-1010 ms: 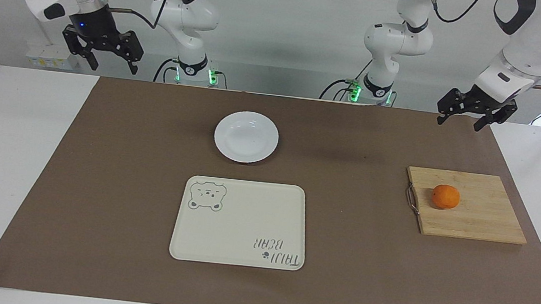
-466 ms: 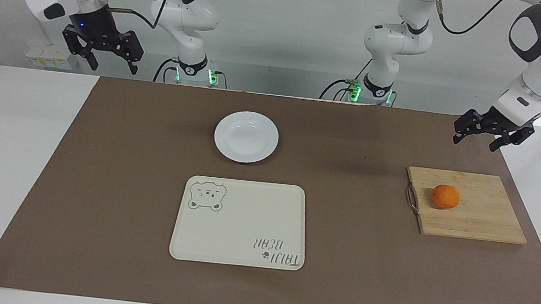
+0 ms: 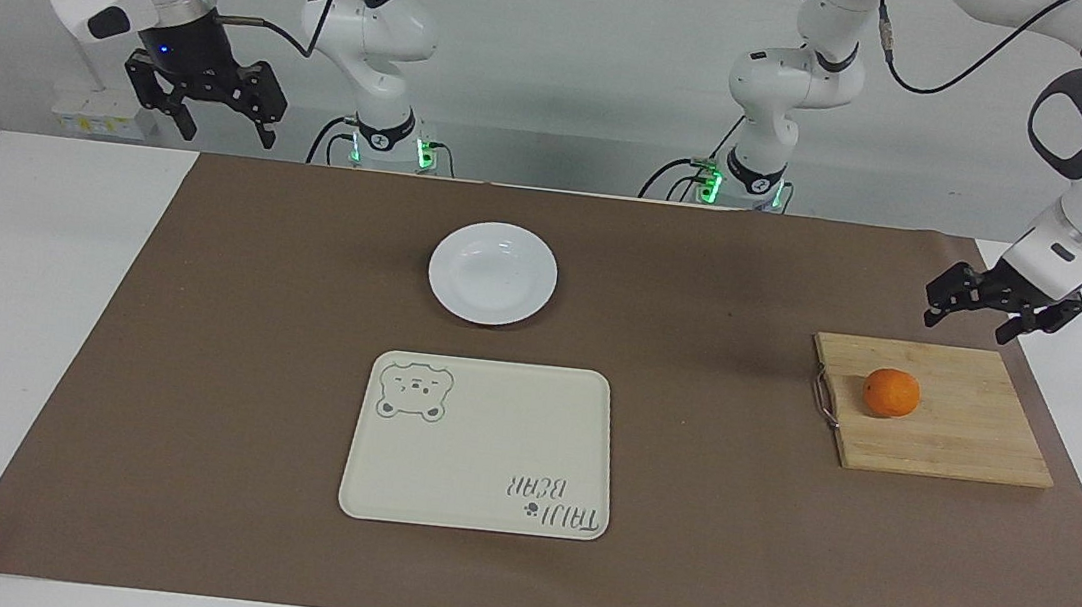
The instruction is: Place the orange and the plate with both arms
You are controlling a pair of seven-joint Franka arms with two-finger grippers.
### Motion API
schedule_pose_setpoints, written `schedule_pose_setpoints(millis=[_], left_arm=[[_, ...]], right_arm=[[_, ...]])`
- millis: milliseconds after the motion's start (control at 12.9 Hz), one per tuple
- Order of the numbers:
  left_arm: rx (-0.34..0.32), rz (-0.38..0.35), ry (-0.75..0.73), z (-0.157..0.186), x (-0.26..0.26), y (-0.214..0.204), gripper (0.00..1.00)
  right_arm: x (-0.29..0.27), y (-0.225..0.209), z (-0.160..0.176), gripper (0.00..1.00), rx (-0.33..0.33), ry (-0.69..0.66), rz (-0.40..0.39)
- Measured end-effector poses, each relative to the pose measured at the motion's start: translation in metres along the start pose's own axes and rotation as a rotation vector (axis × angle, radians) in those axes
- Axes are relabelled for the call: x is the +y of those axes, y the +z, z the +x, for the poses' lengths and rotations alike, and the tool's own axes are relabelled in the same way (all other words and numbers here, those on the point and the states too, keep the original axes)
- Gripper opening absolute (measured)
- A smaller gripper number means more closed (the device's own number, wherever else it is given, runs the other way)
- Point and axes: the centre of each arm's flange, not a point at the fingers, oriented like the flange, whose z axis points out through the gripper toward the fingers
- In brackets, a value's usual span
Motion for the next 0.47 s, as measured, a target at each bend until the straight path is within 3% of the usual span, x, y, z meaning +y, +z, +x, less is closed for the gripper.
schedule_pose_setpoints(millis=[466], left_arm=[[0.026,0.009,-0.009,0.013,-0.021,0.077,1.00]], right_arm=[[0.000,0.000,0.000,1.00,0.000,0.000,0.000]])
